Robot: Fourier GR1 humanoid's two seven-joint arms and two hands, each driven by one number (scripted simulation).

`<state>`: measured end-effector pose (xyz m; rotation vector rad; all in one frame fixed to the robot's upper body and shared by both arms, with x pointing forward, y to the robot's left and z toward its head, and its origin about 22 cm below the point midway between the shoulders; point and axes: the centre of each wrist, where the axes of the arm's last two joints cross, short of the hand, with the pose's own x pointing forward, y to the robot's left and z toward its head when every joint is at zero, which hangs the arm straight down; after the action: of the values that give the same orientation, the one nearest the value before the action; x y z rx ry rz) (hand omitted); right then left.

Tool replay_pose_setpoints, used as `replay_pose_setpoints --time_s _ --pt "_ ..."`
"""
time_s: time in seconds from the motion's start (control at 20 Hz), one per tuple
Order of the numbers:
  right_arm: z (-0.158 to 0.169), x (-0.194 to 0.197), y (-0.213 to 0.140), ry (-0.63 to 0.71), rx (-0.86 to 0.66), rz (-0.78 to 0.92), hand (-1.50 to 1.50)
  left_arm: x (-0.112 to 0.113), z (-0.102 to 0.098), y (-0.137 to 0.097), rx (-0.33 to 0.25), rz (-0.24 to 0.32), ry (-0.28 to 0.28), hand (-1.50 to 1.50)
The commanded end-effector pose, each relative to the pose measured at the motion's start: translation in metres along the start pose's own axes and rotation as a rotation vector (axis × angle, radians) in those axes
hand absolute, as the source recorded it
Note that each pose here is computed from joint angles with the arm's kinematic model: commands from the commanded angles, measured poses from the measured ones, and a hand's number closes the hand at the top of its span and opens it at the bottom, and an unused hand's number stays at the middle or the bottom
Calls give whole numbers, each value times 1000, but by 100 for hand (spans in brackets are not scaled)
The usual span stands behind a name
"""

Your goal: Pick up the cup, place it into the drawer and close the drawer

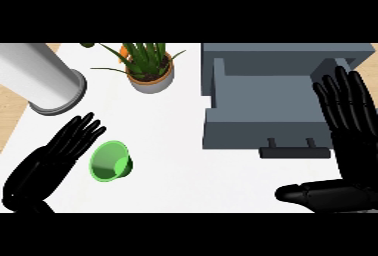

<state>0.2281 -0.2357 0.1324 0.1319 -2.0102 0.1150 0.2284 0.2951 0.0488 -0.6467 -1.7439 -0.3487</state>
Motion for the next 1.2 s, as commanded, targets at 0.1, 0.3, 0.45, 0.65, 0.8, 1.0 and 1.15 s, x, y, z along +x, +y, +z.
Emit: replay_pose_setpoints --time_s 0.1,0.3,0.45,0.65,0.8,1.0,1.15 --pt "9 -5 11 9 9 13 -150 -9 0 13 48 -52 24 -150" --pt "-1 10 -6 2 -12 16 -150 -42 21 18 65 -31 49 -150" --pt "-5 -5 7 7 12 -2 -150 -49 15 46 84 -62 73 -150" --pt "-2 6 3 7 11 -4 -150 -63 23 44 70 -49 88 -150" --pt "1 2 -2 -5 13 -8 -150 -72 26 64 77 -50 108 -150" --pt "4 13 3 12 14 6 -150 -108 14 46 82 -64 119 -150" --pt "0 16 -7 -23 12 -8 -150 -118 32 56 92 -42 125 -150"
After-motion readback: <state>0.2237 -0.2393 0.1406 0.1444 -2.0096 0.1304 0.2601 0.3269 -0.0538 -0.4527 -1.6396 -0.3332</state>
